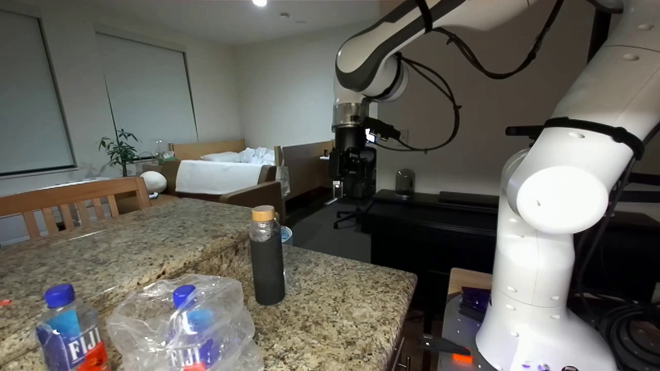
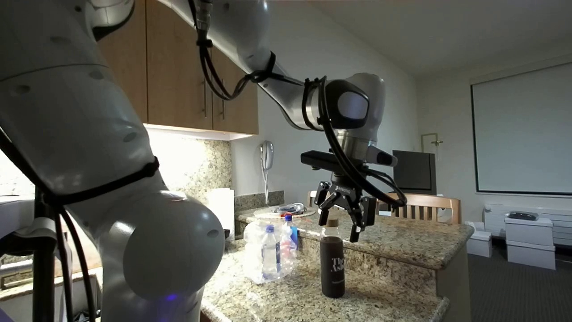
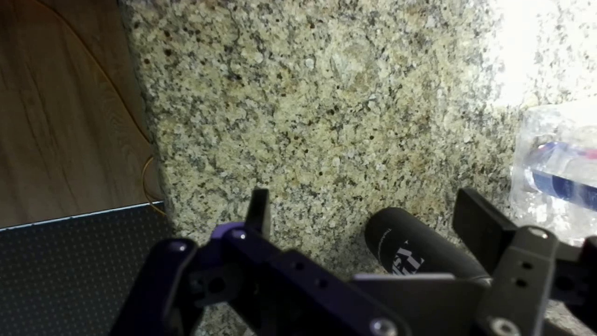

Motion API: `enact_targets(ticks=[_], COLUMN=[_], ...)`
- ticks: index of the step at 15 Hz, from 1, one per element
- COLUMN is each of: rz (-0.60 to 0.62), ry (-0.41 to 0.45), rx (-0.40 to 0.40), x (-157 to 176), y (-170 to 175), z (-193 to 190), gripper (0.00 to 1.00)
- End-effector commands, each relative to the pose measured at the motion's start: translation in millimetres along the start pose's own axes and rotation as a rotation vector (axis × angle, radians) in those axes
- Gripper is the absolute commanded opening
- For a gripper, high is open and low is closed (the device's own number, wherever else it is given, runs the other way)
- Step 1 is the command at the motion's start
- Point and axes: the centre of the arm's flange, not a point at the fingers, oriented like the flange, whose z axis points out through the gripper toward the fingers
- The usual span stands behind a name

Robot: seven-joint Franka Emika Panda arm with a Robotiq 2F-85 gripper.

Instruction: Put the plastic over the brown bottle

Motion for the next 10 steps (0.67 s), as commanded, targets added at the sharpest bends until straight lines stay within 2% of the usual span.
enact_targets(ticks=[1, 5, 10], rz=[-0.044, -0.125, -0.206], ry=[-0.021, -0.075, -0.074], rx=[-0.011, -0.051, -0.125], x=[14.9, 19.3, 15.6], y=[-55.6, -130.1, -210.2], z=[22.4, 50.3, 48.2], gripper=[1.00, 1.00, 1.00])
